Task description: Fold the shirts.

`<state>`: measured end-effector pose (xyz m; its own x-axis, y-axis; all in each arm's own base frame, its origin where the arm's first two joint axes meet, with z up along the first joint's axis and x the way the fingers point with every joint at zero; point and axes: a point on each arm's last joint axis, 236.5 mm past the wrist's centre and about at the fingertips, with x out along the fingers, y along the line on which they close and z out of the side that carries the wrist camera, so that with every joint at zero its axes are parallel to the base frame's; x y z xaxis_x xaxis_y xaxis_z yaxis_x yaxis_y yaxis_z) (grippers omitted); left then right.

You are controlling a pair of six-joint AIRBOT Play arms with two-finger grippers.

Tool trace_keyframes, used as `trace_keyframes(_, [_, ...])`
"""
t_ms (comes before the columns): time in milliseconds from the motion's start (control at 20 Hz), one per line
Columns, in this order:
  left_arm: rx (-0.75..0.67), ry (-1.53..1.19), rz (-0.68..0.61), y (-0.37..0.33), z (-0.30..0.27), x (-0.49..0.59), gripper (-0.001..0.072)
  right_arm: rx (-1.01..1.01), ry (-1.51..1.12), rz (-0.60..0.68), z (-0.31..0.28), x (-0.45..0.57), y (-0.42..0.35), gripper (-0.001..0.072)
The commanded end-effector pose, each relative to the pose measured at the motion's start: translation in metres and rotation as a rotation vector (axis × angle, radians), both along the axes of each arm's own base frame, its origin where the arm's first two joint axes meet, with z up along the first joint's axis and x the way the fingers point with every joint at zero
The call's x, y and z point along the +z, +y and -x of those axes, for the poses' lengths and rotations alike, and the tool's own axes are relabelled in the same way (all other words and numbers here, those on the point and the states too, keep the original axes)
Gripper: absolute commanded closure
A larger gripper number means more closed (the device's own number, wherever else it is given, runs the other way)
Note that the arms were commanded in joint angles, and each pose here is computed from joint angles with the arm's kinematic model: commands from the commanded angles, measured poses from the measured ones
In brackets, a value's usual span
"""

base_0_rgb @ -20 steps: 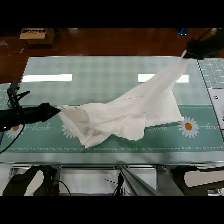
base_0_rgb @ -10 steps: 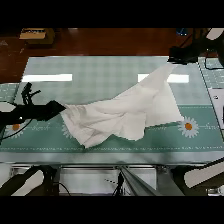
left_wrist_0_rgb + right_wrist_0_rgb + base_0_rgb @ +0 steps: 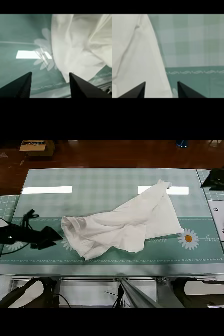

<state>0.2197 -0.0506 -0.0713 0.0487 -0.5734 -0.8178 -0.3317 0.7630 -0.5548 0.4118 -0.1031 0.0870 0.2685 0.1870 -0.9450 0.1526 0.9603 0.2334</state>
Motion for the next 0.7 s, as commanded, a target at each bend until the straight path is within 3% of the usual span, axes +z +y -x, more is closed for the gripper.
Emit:
trace_keyframes(0, [0.022,0.018,0.103,-0.035,0.017,-0.018,0.0161,-0.045,0.051,-0.142,0.038,-0.016,0.002,0.0226])
trace_keyframes(350, [-0.013,-0.038,0.112,-0.083,-0.001,-0.03,0.0162,-0.053,0.049,-0.142,0.049,-0.032,0.004,0.0226])
trace_keyframes(400, [-0.025,-0.036,0.138,-0.095,-0.001,-0.03,0.0194,-0.052,0.05,-0.141,0.049,-0.032,0.003,0.0226])
trace_keyframes(500, [-0.106,-0.023,0.161,-0.109,0.011,-0.034,0.0672,-0.034,0.075,-0.116,0.056,-0.036,-0.001,0.0225])
trace_keyframes(650, [-0.121,-0.005,0.182,-0.111,0.017,-0.031,0.0678,-0.095,0.161,-0.141,0.086,-0.065,-0.013,0.0226])
